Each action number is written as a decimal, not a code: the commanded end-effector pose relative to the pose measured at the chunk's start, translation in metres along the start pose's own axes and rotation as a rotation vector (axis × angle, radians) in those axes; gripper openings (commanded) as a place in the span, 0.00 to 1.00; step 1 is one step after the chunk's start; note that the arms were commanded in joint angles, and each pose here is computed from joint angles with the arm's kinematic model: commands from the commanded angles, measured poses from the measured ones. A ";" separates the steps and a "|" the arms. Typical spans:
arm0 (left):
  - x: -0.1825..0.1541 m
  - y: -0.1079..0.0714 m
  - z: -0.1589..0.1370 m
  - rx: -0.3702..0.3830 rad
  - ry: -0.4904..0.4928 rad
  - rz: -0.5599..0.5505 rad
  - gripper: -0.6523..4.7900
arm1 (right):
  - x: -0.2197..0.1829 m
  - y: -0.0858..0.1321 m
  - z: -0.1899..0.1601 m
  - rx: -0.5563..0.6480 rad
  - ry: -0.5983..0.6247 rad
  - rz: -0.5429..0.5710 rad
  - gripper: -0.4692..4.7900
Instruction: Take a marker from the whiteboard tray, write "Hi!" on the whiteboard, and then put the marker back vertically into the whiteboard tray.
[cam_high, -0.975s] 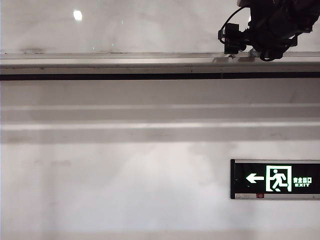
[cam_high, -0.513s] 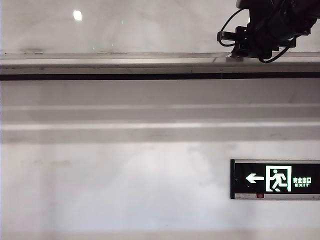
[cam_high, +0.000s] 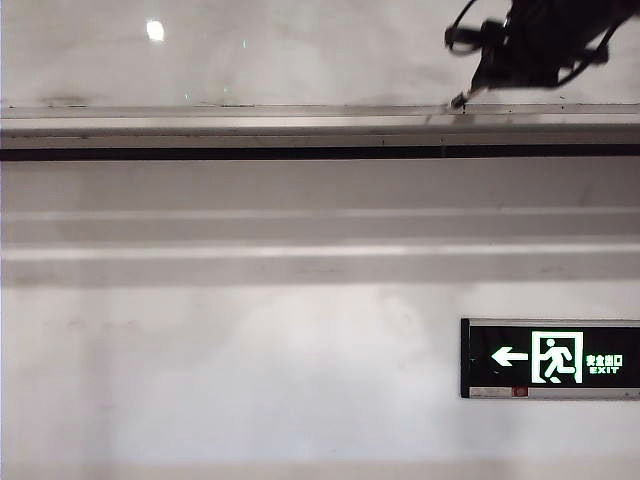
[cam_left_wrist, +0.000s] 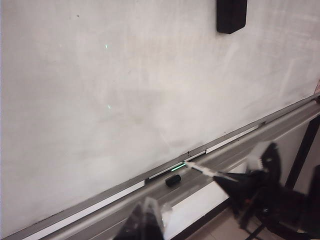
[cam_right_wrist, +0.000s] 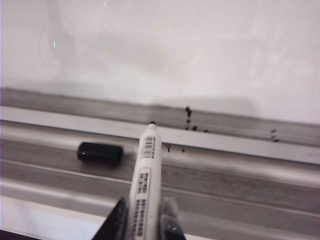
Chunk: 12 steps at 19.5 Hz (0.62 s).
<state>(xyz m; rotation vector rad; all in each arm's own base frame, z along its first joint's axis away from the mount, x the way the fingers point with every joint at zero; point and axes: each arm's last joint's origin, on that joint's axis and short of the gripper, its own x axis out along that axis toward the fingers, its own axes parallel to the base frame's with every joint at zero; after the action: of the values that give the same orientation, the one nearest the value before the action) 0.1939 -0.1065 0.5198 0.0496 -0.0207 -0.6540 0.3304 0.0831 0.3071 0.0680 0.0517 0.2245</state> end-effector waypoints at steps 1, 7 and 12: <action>-0.002 0.000 0.003 0.003 -0.019 -0.004 0.11 | -0.013 0.001 0.013 0.002 0.005 0.010 0.10; -0.002 0.000 0.003 0.004 -0.021 -0.004 0.11 | -0.049 0.008 0.060 -0.001 -0.098 0.145 0.09; -0.003 0.000 0.007 0.006 -0.053 -0.002 0.11 | -0.075 0.034 0.144 -0.002 -0.213 0.218 0.09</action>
<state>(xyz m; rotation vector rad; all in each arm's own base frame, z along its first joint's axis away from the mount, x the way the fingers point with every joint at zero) 0.1938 -0.1064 0.5211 0.0473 -0.0332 -0.6536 0.2629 0.0884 0.4449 0.0896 -0.1412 0.4248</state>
